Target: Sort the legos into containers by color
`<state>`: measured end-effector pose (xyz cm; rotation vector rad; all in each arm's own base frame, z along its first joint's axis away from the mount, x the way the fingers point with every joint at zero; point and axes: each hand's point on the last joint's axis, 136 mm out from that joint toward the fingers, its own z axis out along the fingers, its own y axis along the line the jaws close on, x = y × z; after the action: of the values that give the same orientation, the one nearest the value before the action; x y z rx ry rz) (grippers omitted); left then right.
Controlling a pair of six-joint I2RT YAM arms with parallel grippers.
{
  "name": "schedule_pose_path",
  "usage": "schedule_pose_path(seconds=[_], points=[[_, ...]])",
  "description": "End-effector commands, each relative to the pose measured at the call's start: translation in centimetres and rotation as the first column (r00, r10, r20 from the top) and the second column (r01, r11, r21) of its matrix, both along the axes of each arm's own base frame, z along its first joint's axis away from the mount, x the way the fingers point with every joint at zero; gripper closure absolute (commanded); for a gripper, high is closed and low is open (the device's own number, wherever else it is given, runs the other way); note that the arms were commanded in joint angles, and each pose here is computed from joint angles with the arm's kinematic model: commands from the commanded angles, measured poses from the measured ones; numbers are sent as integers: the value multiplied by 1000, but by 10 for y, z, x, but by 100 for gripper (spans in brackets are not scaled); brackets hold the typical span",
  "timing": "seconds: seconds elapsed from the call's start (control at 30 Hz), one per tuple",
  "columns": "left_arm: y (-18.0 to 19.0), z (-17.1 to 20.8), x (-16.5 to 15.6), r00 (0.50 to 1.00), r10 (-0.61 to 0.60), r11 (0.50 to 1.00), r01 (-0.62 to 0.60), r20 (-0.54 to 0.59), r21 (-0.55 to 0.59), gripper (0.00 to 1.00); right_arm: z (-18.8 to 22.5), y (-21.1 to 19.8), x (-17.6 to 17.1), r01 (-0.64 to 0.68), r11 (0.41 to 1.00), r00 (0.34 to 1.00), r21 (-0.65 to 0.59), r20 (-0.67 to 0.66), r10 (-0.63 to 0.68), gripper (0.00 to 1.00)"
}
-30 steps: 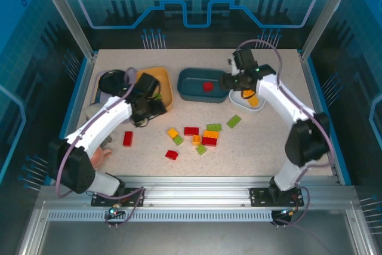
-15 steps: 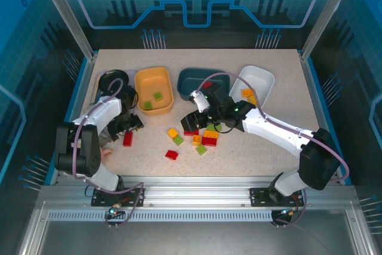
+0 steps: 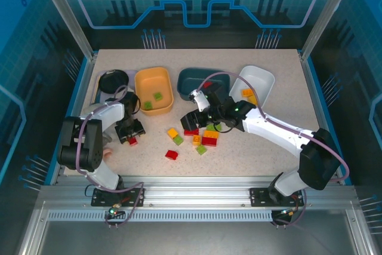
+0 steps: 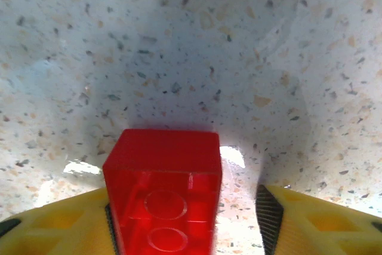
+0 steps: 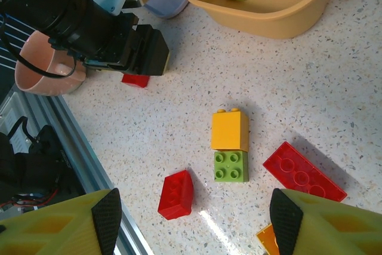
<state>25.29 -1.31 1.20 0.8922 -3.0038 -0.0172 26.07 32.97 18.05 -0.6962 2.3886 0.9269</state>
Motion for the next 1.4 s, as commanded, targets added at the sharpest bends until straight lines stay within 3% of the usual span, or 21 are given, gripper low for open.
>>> schedule_pose_path(seconds=[0.0, 0.1, 0.2, 0.3, 0.4, 0.57, 0.7, 0.93, 1.07, 1.2, 1.37], points=[[-16, 4, 4, 999, -9, 998, 11, 38, -64, 47, 4, 2, -1, 3, 1000, 1000, 15, -1, -3, 31], [-20, -1, 0, 1000, -10, 998, 10, 6, -57, 52, 1, 1, 0, 10, 1000, 1000, 8, -9, -10, 31], [-18, -6, -4, 1000, 2, 999, -3, -17, -40, 64, 4, 0, 2, 16, 1000, 1000, 14, -3, -16, 31], [-21, 13, 1, 999, -4, 1000, 5, 45, -22, 67, 13, -9, 8, 51, 999, 998, 9, 29, -52, 31], [-41, 58, 15, 986, -42, 998, 48, 161, -32, 69, 26, -34, 26, 180, 983, 982, 32, 47, -182, 31], [-105, 125, 55, 945, -124, 981, 163, 302, -107, 68, 48, -87, 60, 440, 881, 892, 171, 32, -452, 31], [-151, 142, 105, 915, -175, 960, 240, 363, -144, 66, 47, -117, 76, 567, 797, 817, 206, -18, -577, 31], [-206, 133, 201, 883, -255, 935, 329, 394, -132, 66, 40, -143, 75, 639, 749, 766, 174, -52, -641, 31], [-220, 111, 237, 880, -277, 931, 345, 385, -117, 66, 29, -155, 67, 668, 733, 744, 132, -71, -665, 31], [-232, 88, 253, 885, -281, 925, 353, 372, -140, 58, 21, -165, 57, 678, 731, 735, 84, -69, -674, 31], [-243, 86, 256, 882, -275, 913, 364, 383, -185, 39, 8, -181, 40, 687, 727, 725, -12, -57, -686, 31]])
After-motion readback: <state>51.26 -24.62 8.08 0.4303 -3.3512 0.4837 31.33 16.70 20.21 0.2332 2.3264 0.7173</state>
